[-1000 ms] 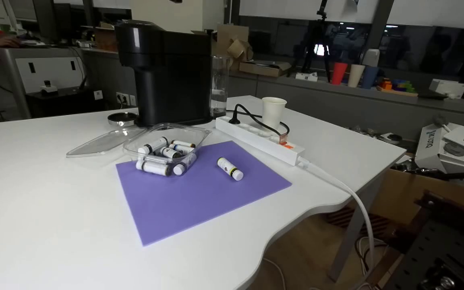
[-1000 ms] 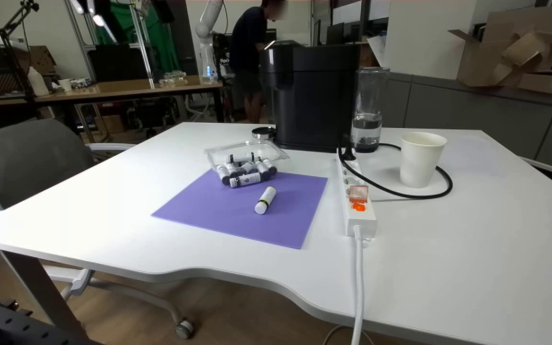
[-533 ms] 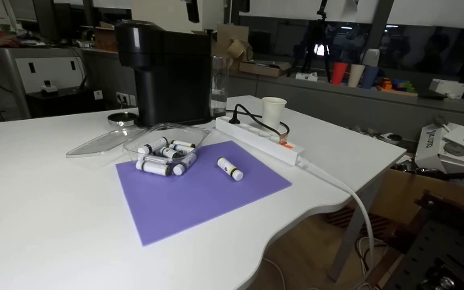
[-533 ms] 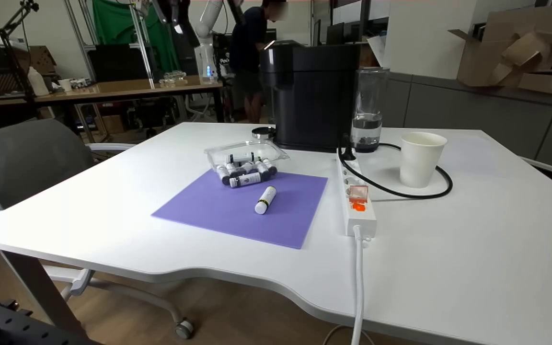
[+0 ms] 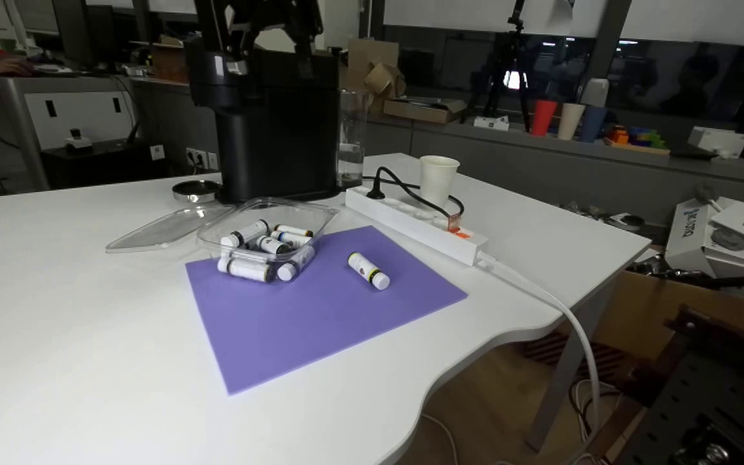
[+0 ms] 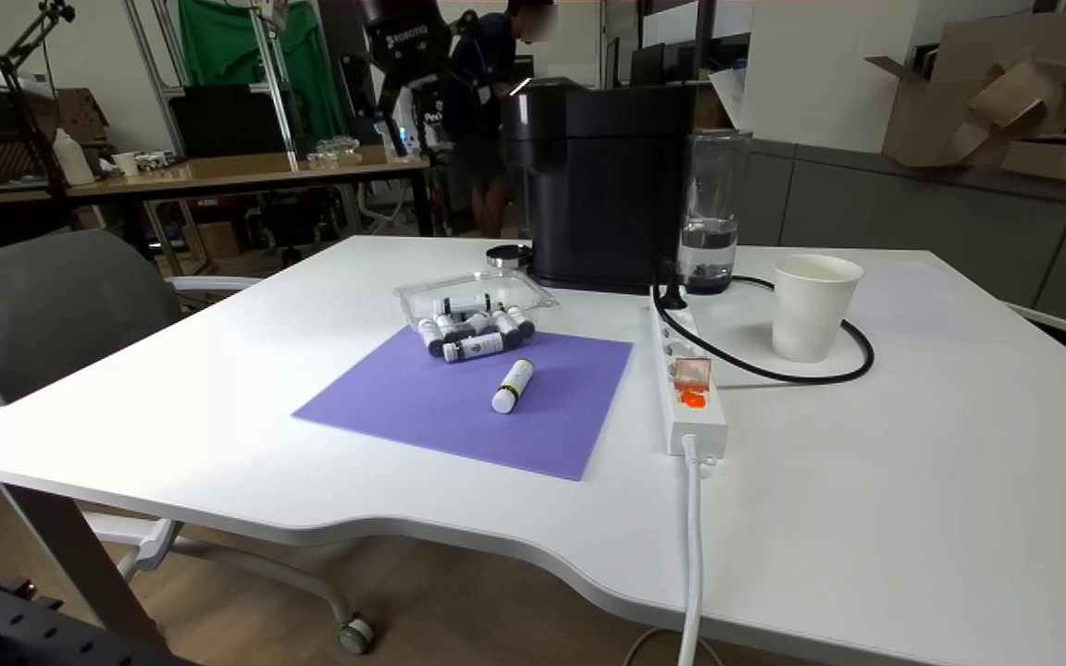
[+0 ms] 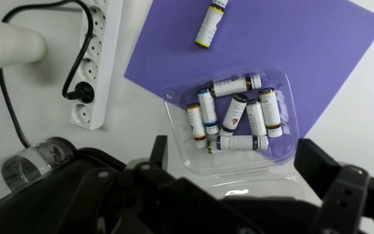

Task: Close the lid of the clear bowl

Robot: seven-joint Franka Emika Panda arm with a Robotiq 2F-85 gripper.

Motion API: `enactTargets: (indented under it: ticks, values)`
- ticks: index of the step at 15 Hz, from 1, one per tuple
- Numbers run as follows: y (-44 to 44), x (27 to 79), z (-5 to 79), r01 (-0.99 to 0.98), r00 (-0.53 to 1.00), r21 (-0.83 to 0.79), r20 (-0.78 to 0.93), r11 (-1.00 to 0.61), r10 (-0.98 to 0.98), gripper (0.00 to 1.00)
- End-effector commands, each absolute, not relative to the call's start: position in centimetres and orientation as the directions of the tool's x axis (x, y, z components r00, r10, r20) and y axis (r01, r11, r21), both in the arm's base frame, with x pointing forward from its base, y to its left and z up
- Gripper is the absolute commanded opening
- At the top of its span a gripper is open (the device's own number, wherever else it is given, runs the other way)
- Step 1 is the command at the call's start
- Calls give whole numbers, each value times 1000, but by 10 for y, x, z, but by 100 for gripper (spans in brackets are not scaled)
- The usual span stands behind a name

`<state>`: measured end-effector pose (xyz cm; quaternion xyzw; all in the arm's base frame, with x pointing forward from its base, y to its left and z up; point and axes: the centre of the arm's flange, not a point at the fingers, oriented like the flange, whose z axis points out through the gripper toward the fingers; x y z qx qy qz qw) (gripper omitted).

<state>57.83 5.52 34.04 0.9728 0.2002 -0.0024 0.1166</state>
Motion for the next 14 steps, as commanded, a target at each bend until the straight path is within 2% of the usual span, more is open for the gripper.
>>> enactTargets:
  ticks: [1, 3, 6, 7, 11, 14]
  values:
    - [96, 612, 322, 484, 866, 342, -57, -805, 496, 100]
    - [124, 611, 308, 498, 845, 400, -24, -770, 534, 100]
    - [164, 597, 289, 414, 880, 394, 56, -820, 471, 100]
    - [150, 598, 295, 484, 851, 369, 12, -793, 525, 100]
    - [167, 593, 287, 452, 867, 366, 33, -813, 497, 100]
    - [170, 599, 267, 496, 835, 461, -22, -735, 550, 100]
